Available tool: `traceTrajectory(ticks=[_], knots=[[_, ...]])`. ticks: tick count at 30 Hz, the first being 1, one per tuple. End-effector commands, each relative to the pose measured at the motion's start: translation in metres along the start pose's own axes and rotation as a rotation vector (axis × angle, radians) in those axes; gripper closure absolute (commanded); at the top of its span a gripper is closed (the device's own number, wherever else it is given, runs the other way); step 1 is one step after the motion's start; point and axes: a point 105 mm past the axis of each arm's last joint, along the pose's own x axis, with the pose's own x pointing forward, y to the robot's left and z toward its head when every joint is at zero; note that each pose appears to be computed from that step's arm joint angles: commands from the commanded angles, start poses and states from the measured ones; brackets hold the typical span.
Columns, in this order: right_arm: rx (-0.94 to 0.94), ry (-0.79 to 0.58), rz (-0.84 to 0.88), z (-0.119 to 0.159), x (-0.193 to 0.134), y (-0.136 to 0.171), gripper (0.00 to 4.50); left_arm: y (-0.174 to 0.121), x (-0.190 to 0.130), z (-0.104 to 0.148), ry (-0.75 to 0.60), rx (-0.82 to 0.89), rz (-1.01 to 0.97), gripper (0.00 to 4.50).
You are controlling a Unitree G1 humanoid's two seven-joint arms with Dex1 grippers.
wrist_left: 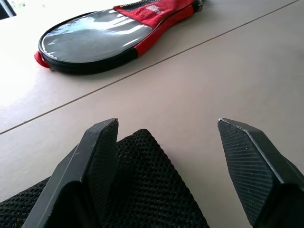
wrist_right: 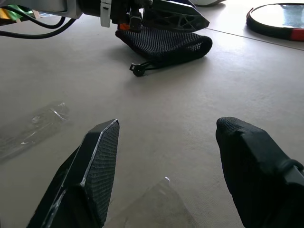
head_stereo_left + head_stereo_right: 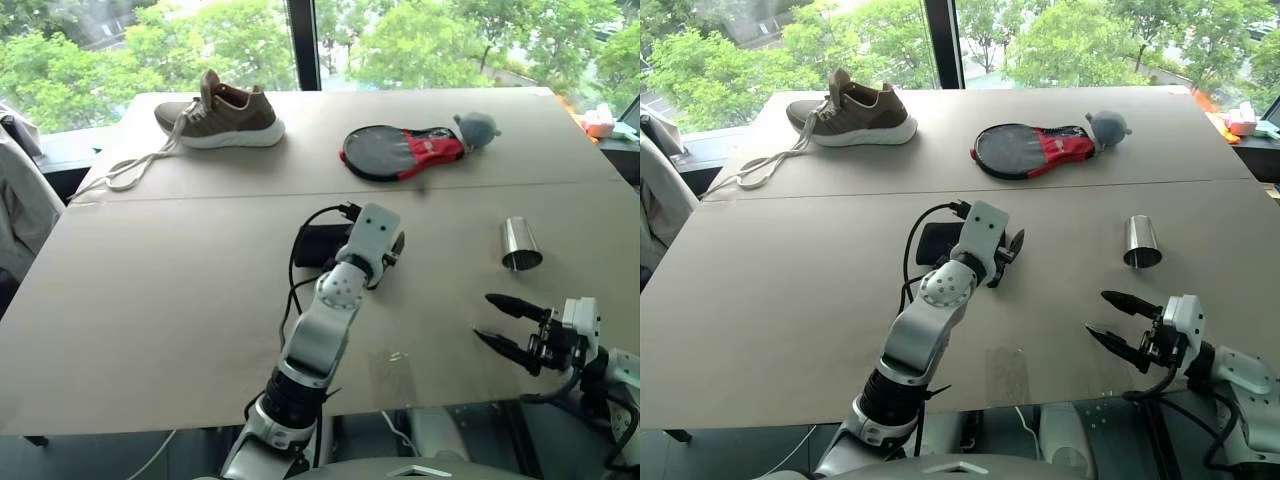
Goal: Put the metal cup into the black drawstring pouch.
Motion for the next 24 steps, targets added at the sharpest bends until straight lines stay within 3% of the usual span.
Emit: traceTrajectory(ticks=[1, 10, 24], knots=[[-0.033, -0.027, -0.011, 0.014, -0.004, -0.002, 1.23, -0.008, 0.003, 0.012, -0.017, 0.08, 0.014, 1.07], [-0.023, -0.037, -0.005, 0.013, 0.001, 0.002, 1.23, -0.028, 0.005, 0.007, 0.045, 0.208, 0.004, 1.07], [-0.01, -0.043, 0.001, 0.016, 0.001, -0.002, 1.23, 0.019, -0.01, -0.02, 0.215, 0.237, 0.241, 1.07]])
